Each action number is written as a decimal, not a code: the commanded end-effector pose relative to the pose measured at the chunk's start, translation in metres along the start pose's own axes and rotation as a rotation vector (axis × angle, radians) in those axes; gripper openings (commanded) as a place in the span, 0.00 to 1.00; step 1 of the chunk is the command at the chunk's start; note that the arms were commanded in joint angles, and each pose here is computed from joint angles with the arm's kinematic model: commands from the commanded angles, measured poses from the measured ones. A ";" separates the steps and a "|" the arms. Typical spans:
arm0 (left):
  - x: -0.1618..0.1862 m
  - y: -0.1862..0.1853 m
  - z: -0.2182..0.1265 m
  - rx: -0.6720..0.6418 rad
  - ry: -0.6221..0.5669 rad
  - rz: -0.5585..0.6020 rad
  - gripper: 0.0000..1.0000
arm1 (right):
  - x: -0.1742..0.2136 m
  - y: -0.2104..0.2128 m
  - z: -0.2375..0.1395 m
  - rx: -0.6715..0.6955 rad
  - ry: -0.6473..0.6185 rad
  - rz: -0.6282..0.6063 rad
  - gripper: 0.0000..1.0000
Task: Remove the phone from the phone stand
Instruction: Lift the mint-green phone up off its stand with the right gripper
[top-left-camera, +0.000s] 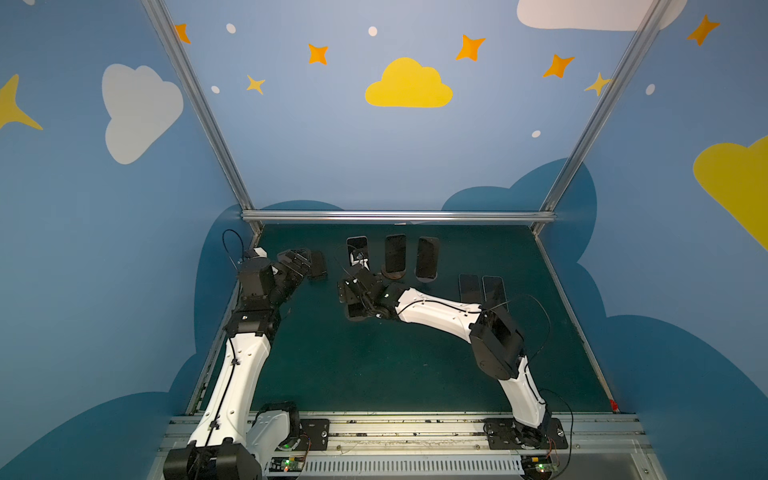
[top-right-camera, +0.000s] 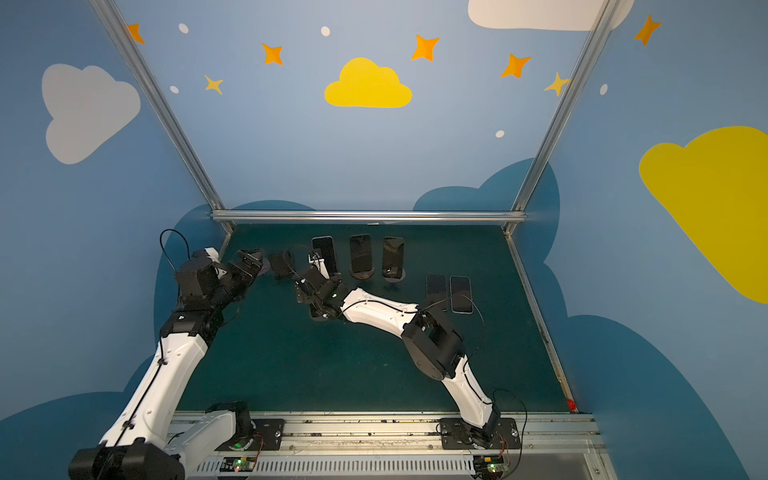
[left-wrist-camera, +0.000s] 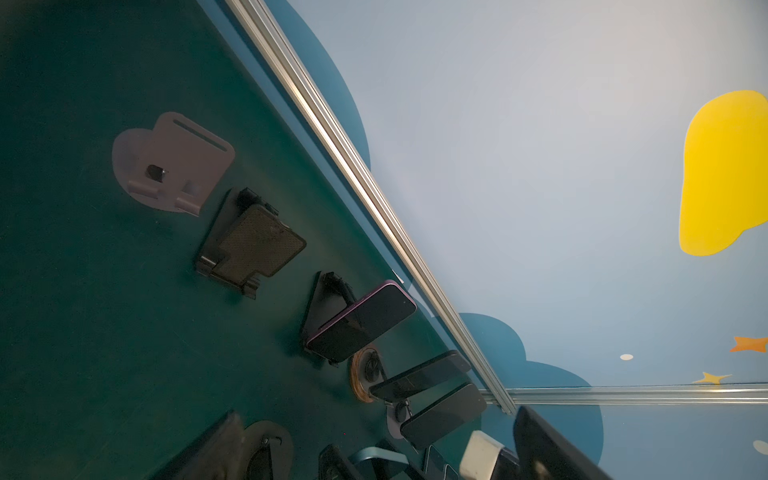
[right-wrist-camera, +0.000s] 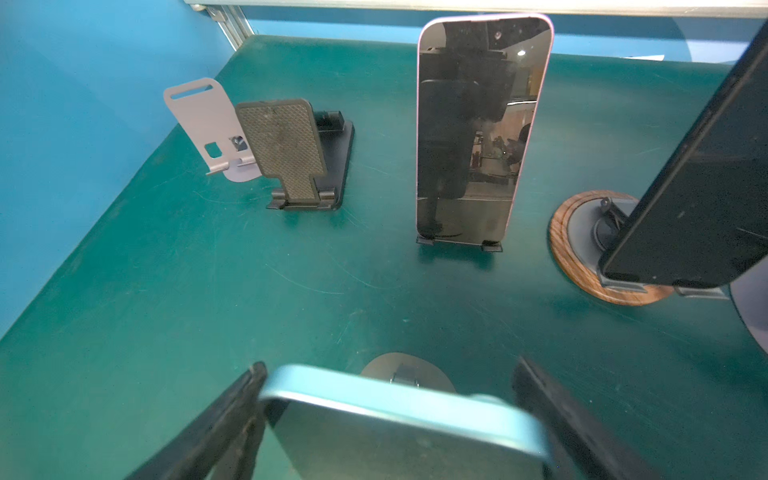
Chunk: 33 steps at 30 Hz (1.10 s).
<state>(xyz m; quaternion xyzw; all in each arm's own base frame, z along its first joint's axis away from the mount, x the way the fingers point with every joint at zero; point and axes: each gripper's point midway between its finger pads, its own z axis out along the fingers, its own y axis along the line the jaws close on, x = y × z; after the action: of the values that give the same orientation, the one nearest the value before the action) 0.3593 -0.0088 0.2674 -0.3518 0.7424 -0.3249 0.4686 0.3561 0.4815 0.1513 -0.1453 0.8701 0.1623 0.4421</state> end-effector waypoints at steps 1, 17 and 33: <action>-0.001 -0.002 0.002 0.014 0.002 0.004 1.00 | 0.006 -0.010 0.010 0.033 0.001 -0.025 0.88; -0.001 0.002 0.005 -0.001 0.006 -0.002 1.00 | 0.011 0.001 0.011 -0.023 0.016 -0.054 0.77; 0.000 -0.001 0.004 0.019 0.007 0.004 1.00 | -0.020 0.015 -0.024 -0.052 -0.092 -0.110 0.70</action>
<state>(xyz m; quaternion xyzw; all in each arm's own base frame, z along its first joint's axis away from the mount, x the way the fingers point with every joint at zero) 0.3635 -0.0088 0.2609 -0.3549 0.7458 -0.3255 0.4604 0.3479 0.4895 0.1438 -0.1998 0.8538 0.1530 0.4557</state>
